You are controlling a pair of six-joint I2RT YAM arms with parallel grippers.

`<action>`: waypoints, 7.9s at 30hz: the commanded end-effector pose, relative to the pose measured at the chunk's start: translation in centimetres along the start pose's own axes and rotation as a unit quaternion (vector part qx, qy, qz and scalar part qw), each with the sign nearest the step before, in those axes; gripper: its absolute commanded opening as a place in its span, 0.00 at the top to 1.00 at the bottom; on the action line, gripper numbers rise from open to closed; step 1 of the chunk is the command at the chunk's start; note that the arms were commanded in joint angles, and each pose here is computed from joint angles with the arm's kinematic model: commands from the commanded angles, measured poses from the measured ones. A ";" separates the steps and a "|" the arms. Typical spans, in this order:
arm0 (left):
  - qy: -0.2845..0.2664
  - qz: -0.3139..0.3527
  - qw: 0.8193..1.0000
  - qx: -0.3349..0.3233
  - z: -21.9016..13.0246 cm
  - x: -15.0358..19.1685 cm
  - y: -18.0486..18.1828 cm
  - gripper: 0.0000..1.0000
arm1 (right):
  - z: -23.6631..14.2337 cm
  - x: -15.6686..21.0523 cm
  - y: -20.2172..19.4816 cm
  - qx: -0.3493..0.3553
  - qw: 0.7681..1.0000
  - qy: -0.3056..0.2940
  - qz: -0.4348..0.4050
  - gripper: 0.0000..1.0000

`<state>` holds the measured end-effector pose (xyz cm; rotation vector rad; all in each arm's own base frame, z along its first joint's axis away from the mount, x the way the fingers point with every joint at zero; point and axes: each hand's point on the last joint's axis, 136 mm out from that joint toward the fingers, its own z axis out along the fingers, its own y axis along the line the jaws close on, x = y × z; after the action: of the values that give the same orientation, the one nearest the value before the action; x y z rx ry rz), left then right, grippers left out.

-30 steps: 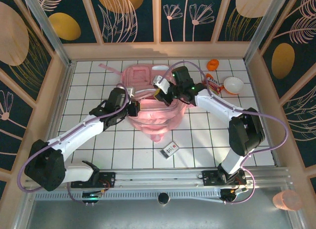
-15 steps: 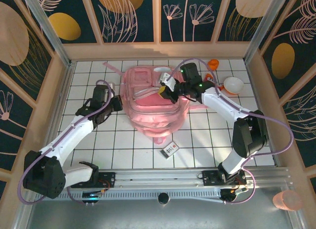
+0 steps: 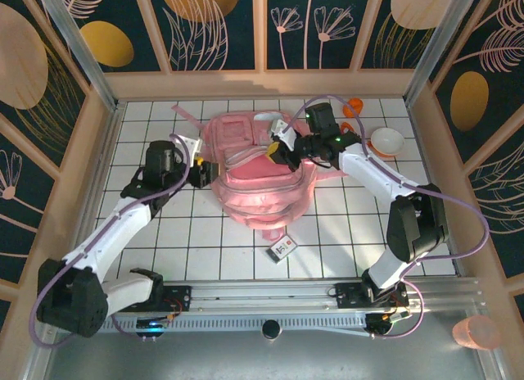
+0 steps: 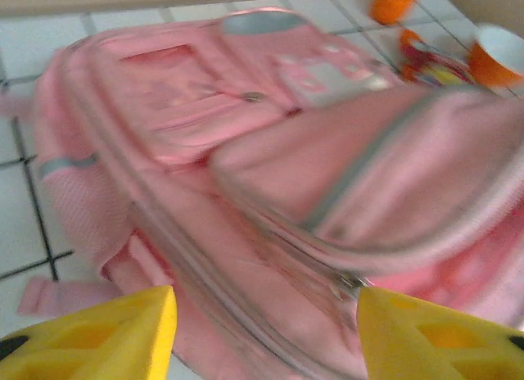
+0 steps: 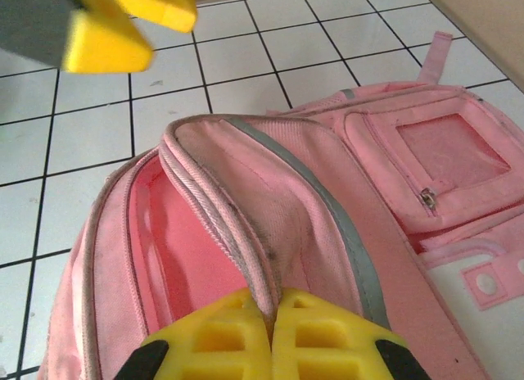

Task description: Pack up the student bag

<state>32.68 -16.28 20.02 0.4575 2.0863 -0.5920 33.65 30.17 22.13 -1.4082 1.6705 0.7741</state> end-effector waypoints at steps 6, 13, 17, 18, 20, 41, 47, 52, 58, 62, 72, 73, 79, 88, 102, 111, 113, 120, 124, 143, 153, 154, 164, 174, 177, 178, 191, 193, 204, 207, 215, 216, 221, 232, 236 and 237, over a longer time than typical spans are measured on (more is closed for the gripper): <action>0.035 0.115 0.988 0.093 1.0 3.7 -2.4 0.34 | -1.7 -4.9 1.0 -0.029 0.996 -0.062 -0.062 1.00; 0.018 0.069 0.988 0.140 2.5 3.4 -3.4 0.35 | -1.8 -5.0 1.6 -0.041 0.995 -0.065 -0.063 1.00; 0.014 0.070 0.990 0.120 3.2 3.6 -2.5 0.57 | -1.9 -5.0 1.9 -0.051 0.994 -0.066 -0.064 1.00; 0.017 0.072 0.992 0.103 3.4 3.8 -1.9 0.66 | -2.0 -5.1 2.0 -0.053 0.994 -0.067 -0.066 1.00; 0.024 0.073 0.995 0.062 3.6 4.2 -0.5 0.82 | -2.1 -5.1 2.2 -0.059 0.994 -0.066 -0.067 1.00; 0.061 0.138 0.984 0.094 0.9 4.3 -2.3 0.46 | -2.2 -5.6 1.7 -0.063 0.993 -0.062 -0.077 1.00; 0.078 0.281 0.950 0.113 -1.5 5.9 -3.1 0.43 | -2.0 -5.3 1.7 -0.064 0.993 -0.056 -0.083 1.00; 0.080 0.315 0.938 0.118 -0.3 5.9 -2.7 0.42 | -1.9 -5.4 2.1 -0.079 0.991 -0.059 -0.089 1.00; 0.041 0.306 0.941 0.138 1.5 3.8 -3.1 0.43 | -2.1 -5.5 2.7 -0.092 0.990 -0.061 -0.090 1.00; 0.014 0.293 0.941 0.169 1.7 3.0 -4.3 0.45 | -2.1 -5.4 3.1 -0.102 0.989 -0.061 -0.090 1.00; 0.039 0.290 0.943 0.157 2.8 4.4 -3.3 0.67 | -2.1 -5.5 3.3 -0.115 0.987 -0.065 -0.090 1.00; 0.047 0.295 0.944 0.143 3.0 4.7 -2.7 0.72 | -2.2 -5.5 3.4 -0.116 0.987 -0.066 -0.091 1.00; 0.066 0.305 0.948 0.066 3.5 4.8 0.1 0.97 | -2.6 -5.7 3.4 -0.120 0.986 -0.057 -0.099 1.00; 0.090 0.284 0.948 -0.112 4.7 3.9 6.7 1.00 | -4.2 -7.5 3.9 -0.137 0.981 -0.080 -0.114 1.00; -0.017 0.309 0.949 0.061 1.8 -2.1 -1.6 0.30 | -2.2 -6.6 0.6 -0.081 0.991 -0.053 -0.092 1.00; -0.041 0.364 0.925 0.102 1.9 -3.9 -6.6 0.25 | -0.1 -6.9 1.7 -0.114 0.986 -0.043 -0.114 1.00; -0.037 0.365 0.924 0.105 2.8 -3.8 -7.1 0.26 | 0.1 -7.1 1.9 -0.116 0.985 -0.045 -0.116 1.00; -0.059 0.345 0.935 0.048 5.2 -6.2 -5.6 0.65 | -0.2 -7.4 2.4 -0.120 0.985 -0.049 -0.114 1.00; -0.071 0.317 0.946 -0.017 5.3 -8.1 -3.6 0.98 | -1.2 -6.8 2.1 -0.085 0.991 -0.045 -0.093 0.83; -0.053 0.284 0.954 -0.079 4.3 -7.8 -1.5 1.00 | -4.7 9.2 18.6 -0.067 0.967 0.226 -0.097 0.38; -0.081 0.247 0.964 -0.051 3.7 -8.3 -2.6 1.00 | -0.4 15.4 24.4 -0.186 0.902 0.307 -0.239 0.34; -0.081 0.247 0.964 -0.049 3.7 -8.3 -2.7 1.00 | -0.5 16.1 24.6 -0.192 0.896 0.315 -0.245 0.33; -0.088 0.239 0.966 -0.033 3.9 -8.4 -3.2 1.00 | 0.4 20.1 22.9 -0.160 0.876 0.364 -0.272 0.29; -0.076 0.233 0.969 -0.032 4.1 -7.2 -3.0 1.00 | 0.4 21.8 22.2 -0.170 0.867 0.387 -0.265 0.28; -0.078 0.233 0.969 -0.032 4.1 -7.2 -3.0 1.00 | 0.1 22.5 22.4 -0.179 0.864 0.393 -0.260 0.28; -0.077 0.233 0.969 -0.032 4.2 -7.1 -3.0 1.00 | 0.0 22.6 22.5 -0.180 0.864 0.394 -0.257 0.28; -0.083 0.230 0.969 -0.023 4.2 -7.4 -3.3 1.00 | -0.9 24.6 22.9 -0.206 0.849 0.429 -0.229 0.29; -0.083 0.228 0.970 -0.020 4.2 -7.3 -3.4 1.00 | -0.8 24.7 23.0 -0.210 0.849 0.431 -0.223 0.32; -0.089 0.218 0.972 0.002 3.7 -7.5 -4.3 1.00 | 0.0 21.3 21.6 -0.195 0.875 0.406 -0.179 0.53; -0.092 0.214 0.972 0.011 3.5 -7.5 -4.6 1.00 | -0.3 19.1 20.7 -0.186 0.887 0.392 -0.159 0.56; -0.096 0.192 0.976 0.037 3.2 -7.7 -5.6 1.00 | -0.3 11.3 16.2 -0.103 0.926 0.309 -0.191 0.57; -0.097 0.187 0.976 0.046 3.2 -7.7 -5.8 1.00 | -0.4 9.7 15.3 -0.086 0.932 0.290 -0.200 0.57; -0.098 0.165 0.977 0.089 3.0 -7.8 -7.3 1.00 | -0.7 3.0 10.5 0.008 0.952 0.193 -0.235 0.56; -0.098 0.161 0.976 0.111 2.5 -7.8 -8.1 1.00 | 0.7 -1.9 1.8 0.104 0.962 0.109 -0.228 0.55; -0.105 0.158 0.975 0.117 2.4 -8.1 -8.3 1.00 | 1.7 -1.8 1.0 0.108 0.961 0.110 -0.228 0.51; -0.106 0.156 0.975 0.120 2.4 -8.2 -8.4 1.00 | 1.9 -1.8 0.8 0.112 0.961 0.111 -0.226 0.49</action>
<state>35.05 -23.66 21.96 0.7943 1.9017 -0.5716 31.42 31.00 20.50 -1.7369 1.5430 0.1704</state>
